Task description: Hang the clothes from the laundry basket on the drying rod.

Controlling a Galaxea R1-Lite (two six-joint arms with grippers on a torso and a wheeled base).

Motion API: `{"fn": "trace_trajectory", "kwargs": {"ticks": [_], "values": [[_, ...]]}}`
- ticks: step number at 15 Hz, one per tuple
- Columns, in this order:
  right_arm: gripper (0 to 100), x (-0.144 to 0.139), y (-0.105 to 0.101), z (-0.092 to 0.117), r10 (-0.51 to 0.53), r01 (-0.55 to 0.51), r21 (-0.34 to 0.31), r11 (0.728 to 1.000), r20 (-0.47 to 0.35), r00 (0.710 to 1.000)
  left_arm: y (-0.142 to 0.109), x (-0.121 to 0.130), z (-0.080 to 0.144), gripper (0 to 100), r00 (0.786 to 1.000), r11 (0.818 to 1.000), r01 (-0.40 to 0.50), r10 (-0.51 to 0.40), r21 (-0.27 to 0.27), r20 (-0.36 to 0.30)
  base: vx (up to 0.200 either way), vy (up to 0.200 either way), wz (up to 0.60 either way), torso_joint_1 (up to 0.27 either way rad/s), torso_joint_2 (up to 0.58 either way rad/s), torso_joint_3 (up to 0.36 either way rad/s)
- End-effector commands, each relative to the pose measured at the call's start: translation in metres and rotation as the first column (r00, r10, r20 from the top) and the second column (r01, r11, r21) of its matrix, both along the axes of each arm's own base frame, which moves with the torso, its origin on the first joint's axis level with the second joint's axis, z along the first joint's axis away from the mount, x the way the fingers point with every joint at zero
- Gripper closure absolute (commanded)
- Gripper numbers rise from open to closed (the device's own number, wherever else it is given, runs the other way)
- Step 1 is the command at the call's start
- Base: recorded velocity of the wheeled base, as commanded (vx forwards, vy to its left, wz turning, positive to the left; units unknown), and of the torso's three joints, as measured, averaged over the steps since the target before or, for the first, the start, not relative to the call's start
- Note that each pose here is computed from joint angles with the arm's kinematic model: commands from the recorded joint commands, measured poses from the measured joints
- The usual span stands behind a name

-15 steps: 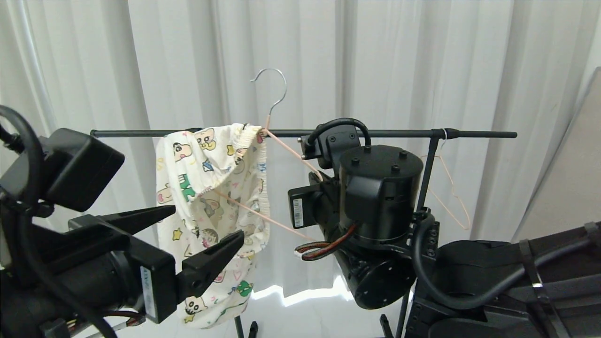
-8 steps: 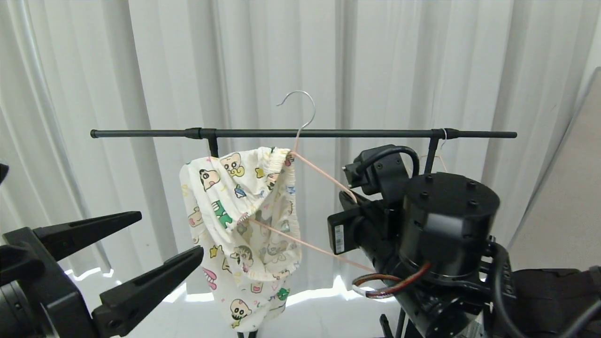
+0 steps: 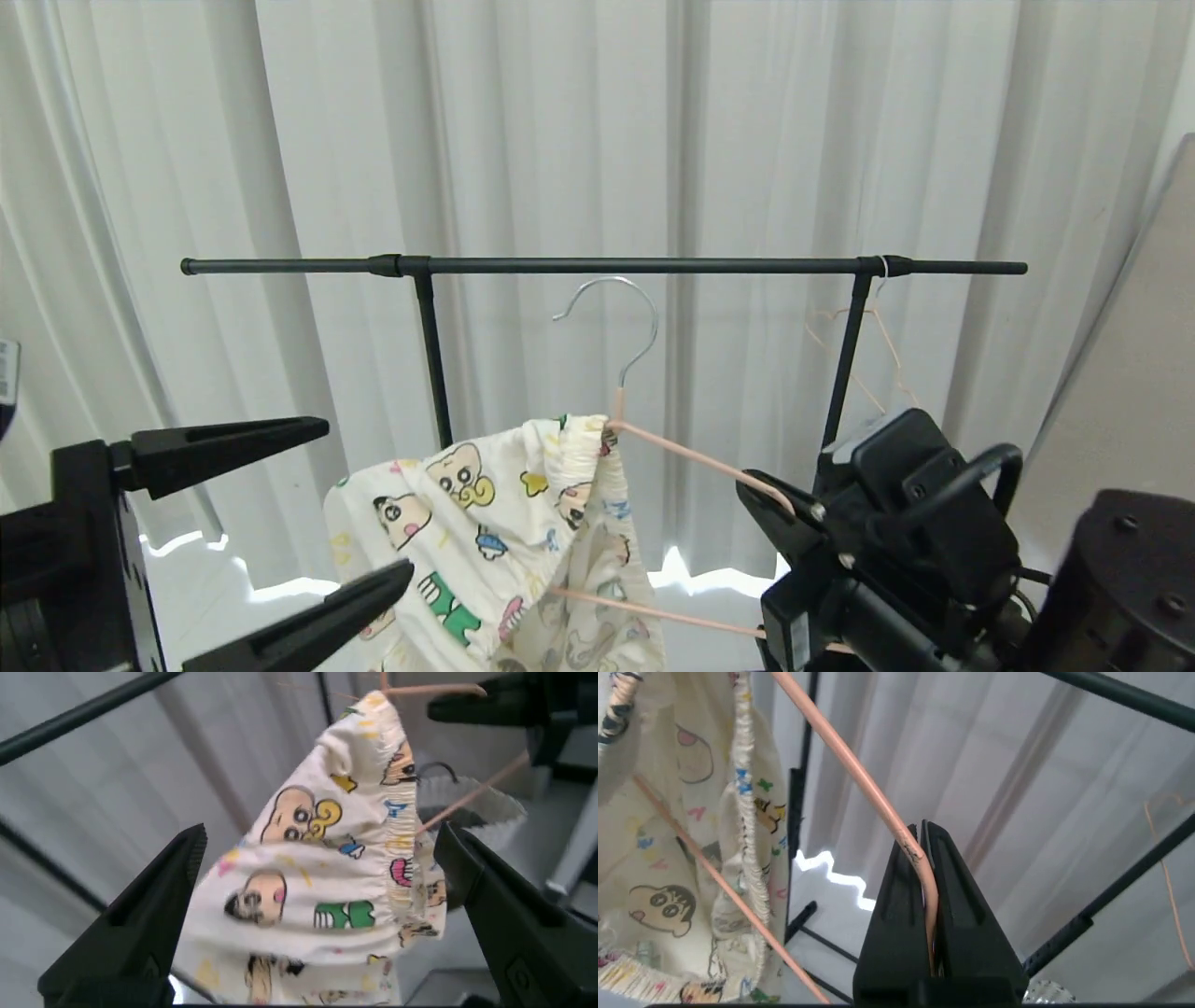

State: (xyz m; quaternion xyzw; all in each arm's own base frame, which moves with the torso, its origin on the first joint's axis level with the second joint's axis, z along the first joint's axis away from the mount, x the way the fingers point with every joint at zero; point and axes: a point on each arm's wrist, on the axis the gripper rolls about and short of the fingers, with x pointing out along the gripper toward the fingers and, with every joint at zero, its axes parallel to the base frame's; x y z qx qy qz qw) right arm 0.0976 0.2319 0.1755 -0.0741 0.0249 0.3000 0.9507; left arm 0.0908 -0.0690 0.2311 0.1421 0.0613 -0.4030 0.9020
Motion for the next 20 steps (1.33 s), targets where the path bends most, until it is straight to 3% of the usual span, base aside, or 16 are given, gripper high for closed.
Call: {"fn": "trace_trajectory", "kwargs": {"ticks": [1,6,12,13,20], "values": [[100,-0.014,-0.006,-0.001,0.046,-0.046,-0.003,0.999,0.012,0.999,-0.002,0.000,-0.011,0,0.998,0.998,0.050,-0.050,0.030,-0.023,0.000,0.000,0.00,0.000,0.00,0.000],[100,-0.030,-0.006,-0.007,0.116,-0.115,-0.035,0.993,0.037,0.993,-0.013,0.014,-0.022,0,0.985,0.989,0.138,-0.131,0.053,-0.113,0.000,0.000,0.00,0.000,0.00,0.000],[100,-0.035,-0.004,-0.006,0.139,-0.136,-0.054,0.989,0.056,0.989,-0.020,0.024,-0.033,0,0.975,0.985,0.151,-0.135,0.081,-0.178,0.000,0.000,0.00,0.000,0.00,0.000],[100,-0.035,-0.004,-0.006,0.139,-0.136,-0.054,0.989,0.056,0.989,-0.021,0.025,-0.035,100,0.973,0.985,0.153,-0.136,0.084,-0.185,0.000,0.000,0.00,0.000,0.00,0.000],[100,-0.034,-0.004,-0.003,0.141,-0.137,-0.052,0.989,0.082,0.987,-0.023,0.027,-0.041,100,0.967,0.982,0.163,-0.139,0.095,-0.215,0.000,0.000,0.00,0.000,0.00,0.000]]}}
